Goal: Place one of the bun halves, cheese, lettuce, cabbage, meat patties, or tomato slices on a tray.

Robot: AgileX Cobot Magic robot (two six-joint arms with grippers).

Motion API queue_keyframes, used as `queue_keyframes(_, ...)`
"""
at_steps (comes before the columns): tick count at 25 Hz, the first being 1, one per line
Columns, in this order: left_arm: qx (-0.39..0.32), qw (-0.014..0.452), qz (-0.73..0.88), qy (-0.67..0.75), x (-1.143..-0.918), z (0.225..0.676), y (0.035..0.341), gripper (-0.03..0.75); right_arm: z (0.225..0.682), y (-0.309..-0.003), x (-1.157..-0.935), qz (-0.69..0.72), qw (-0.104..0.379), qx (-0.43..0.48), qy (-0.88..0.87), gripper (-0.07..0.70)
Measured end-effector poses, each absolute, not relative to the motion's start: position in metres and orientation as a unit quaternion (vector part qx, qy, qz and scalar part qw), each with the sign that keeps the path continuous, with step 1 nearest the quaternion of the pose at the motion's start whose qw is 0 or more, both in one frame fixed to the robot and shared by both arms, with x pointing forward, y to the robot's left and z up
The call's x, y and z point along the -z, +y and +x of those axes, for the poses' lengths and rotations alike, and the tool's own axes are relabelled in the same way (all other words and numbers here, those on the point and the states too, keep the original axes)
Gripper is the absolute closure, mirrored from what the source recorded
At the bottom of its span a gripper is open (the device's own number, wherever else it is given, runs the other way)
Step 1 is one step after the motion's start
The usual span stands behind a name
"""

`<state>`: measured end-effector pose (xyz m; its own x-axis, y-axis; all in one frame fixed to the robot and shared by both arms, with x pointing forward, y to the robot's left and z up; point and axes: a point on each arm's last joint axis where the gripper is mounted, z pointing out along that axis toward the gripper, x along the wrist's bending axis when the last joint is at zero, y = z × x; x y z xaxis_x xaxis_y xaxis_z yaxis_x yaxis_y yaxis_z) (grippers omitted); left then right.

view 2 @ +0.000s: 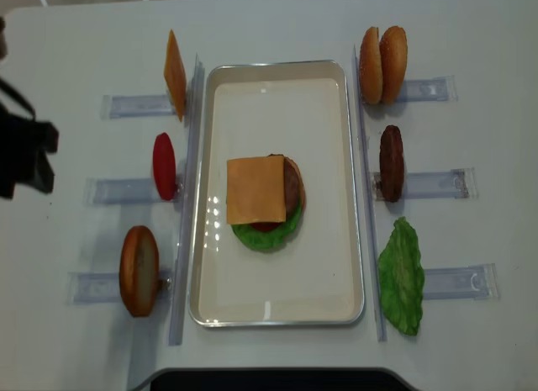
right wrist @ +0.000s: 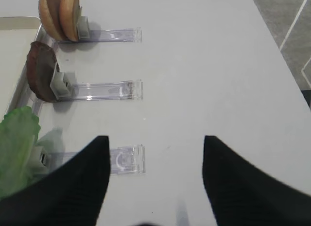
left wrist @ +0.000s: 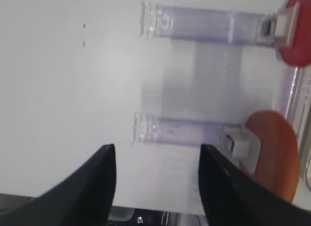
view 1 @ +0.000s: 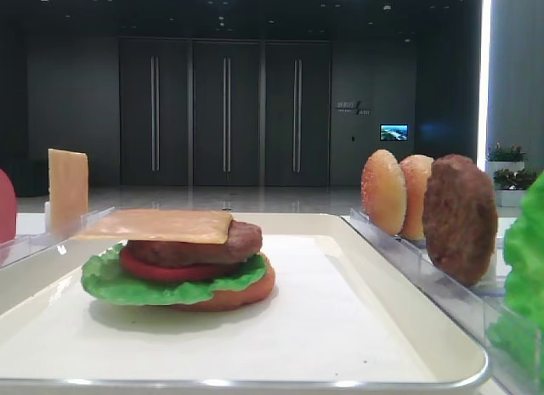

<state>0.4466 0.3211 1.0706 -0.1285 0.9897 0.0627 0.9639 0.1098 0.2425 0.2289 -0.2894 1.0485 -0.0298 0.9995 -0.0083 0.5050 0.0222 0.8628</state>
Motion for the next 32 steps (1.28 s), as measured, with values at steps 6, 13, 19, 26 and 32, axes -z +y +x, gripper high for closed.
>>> queue_keyframes(6, -0.168, 0.114, 0.645, 0.736, -1.067, 0.344, 0.315, 0.347, 0.229, -0.289, -1.048, 0.603, 0.349, -0.354, 0.624, 0.230)
queue_keyframes(13, -0.281, 0.227, 0.610, 0.705, -1.054, 0.265, 0.310, 0.356, 0.229, -0.289, -1.048, 0.603, 0.349, -0.354, 0.624, 0.230)
queue_keyframes(19, -0.316, 0.261, 0.595, 0.692, -1.046, 0.246, 0.309, 0.357, 0.229, -0.289, -1.048, 0.603, 0.349, -0.354, 0.624, 0.230)
queue_keyframes(26, -0.347, 0.308, 0.594, 0.658, -1.042, 0.237, 0.305, 0.357, 0.229, -0.289, -1.048, 0.603, 0.349, -0.354, 0.624, 0.230)
queue_keyframes(32, -0.363, 0.330, 0.597, 0.635, -1.040, 0.232, 0.302, 0.360, 0.229, -0.289, -1.048, 0.603, 0.349, -0.354, 0.624, 0.230)
